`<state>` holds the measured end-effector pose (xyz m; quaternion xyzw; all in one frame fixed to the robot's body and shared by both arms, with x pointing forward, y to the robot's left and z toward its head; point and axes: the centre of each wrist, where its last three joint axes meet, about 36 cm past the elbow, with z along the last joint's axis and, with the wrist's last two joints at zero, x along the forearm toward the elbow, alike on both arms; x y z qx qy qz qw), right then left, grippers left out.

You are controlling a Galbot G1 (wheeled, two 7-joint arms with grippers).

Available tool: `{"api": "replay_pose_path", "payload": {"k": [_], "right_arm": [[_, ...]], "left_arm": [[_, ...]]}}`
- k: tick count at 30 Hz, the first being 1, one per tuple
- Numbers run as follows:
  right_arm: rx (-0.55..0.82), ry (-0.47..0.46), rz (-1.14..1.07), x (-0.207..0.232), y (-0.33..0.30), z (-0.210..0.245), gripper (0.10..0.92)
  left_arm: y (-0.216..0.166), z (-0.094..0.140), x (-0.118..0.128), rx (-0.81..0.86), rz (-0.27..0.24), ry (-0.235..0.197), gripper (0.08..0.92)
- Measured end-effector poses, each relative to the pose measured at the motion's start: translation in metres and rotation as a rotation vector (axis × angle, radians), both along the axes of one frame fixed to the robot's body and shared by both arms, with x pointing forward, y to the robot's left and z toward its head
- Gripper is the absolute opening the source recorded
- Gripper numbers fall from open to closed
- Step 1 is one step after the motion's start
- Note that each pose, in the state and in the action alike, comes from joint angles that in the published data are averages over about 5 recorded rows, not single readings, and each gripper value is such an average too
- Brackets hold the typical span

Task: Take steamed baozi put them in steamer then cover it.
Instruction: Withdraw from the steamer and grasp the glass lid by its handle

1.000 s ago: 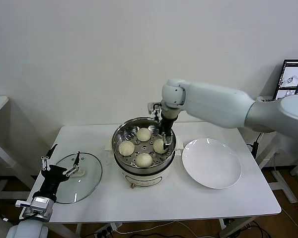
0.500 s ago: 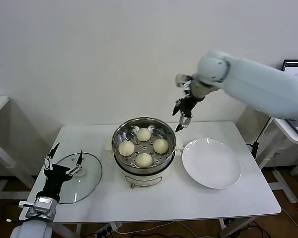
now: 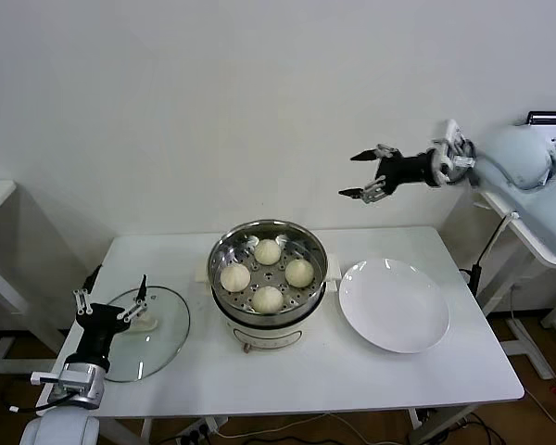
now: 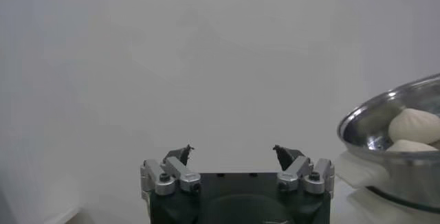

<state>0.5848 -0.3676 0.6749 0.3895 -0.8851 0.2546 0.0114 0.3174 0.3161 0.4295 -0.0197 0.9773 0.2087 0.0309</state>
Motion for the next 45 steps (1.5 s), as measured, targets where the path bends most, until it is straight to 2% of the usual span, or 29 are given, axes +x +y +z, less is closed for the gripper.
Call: {"api": "replay_pose_path", "payload": {"k": [5, 11, 16, 23, 28, 36, 40, 45], "right_arm": [[0.222, -0.149, -0.150, -0.033, -0.011, -0.039, 0.823], [0.442, -0.228, -0.310, -0.078, -0.016, -0.105, 0.823], [0.584, -0.252, -0.436, -0.124, -0.014, -0.166, 0.823], [0.712, -0.210, -0.590, -0.196, 0.010, -0.240, 0.823], [0.766, -0.187, -0.678, -0.231, 0.025, -0.269, 0.823], [0.808, -0.173, -0.759, -0.258, 0.042, -0.293, 0.823], [0.818, -0.166, -0.781, -0.264, 0.048, -0.301, 0.823], [0.826, -0.161, -0.803, -0.269, 0.052, -0.308, 0.823]], "left_arm": [[-0.002, -0.002, 0.000, -0.017, 0.001, -0.003, 0.823], [-0.005, -0.007, 0.003, -0.029, -0.006, -0.009, 0.823], [-0.008, -0.012, 0.005, -0.038, -0.006, -0.018, 0.823], [-0.003, -0.024, 0.004, 0.020, 0.011, -0.019, 0.823], [0.010, -0.038, -0.001, 0.180, 0.035, -0.025, 0.823], [0.045, -0.074, -0.011, 0.603, 0.058, -0.030, 0.823], [0.062, -0.093, -0.015, 0.791, 0.050, -0.018, 0.823], [0.079, -0.117, -0.021, 0.972, 0.006, 0.013, 0.823]]}}
